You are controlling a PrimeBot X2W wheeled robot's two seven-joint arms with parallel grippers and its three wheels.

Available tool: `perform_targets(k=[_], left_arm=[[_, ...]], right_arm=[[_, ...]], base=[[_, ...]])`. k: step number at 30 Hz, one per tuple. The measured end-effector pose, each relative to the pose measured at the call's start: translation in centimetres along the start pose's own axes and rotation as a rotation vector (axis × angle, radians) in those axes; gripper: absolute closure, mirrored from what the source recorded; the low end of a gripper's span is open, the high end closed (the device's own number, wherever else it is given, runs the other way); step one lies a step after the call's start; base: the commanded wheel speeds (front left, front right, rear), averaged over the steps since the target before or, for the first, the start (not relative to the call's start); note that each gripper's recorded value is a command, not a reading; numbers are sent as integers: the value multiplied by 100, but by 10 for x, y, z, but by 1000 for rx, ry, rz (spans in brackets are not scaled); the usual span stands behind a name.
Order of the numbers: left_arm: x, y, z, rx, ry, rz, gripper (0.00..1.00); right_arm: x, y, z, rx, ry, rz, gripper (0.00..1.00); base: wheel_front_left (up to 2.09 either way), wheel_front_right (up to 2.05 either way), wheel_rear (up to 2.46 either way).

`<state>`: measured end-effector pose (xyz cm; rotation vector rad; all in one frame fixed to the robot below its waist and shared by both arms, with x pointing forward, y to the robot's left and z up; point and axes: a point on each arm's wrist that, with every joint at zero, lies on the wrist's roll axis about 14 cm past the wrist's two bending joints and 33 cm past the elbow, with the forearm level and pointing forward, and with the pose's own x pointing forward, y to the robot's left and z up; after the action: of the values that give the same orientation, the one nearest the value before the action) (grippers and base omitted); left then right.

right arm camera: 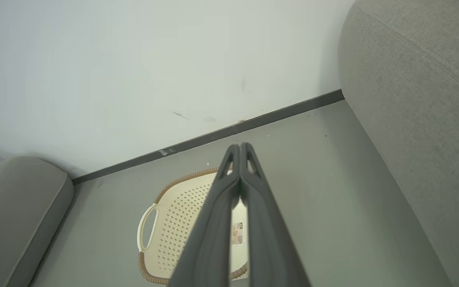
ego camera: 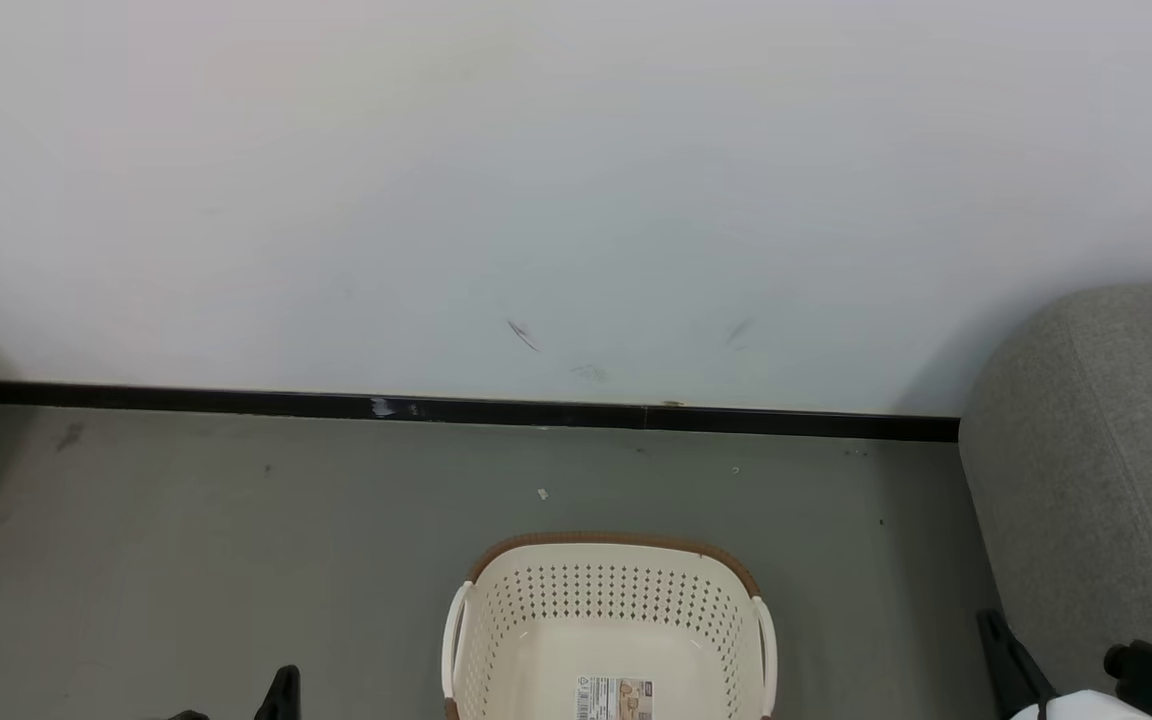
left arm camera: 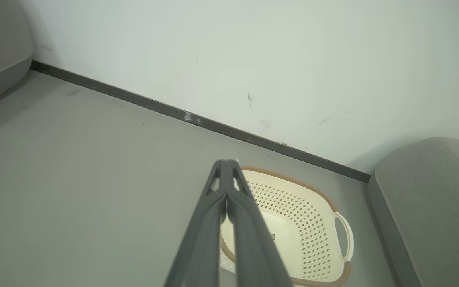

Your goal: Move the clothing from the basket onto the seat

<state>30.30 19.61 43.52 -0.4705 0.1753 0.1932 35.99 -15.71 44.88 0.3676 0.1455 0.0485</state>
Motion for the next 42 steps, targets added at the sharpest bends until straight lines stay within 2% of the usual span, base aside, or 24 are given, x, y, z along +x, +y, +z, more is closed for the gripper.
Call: perform_targets(k=[18, 42], left_arm=[[17, -1, 0, -237, 52, 4, 100], [32, -12, 7, -537, 90, -37, 100]], right_arm=[[6, -18, 3, 280, 21, -73, 100], [4, -28, 15, 615, -16, -96, 100]], base=[[0, 0, 0], [0, 0, 0]])
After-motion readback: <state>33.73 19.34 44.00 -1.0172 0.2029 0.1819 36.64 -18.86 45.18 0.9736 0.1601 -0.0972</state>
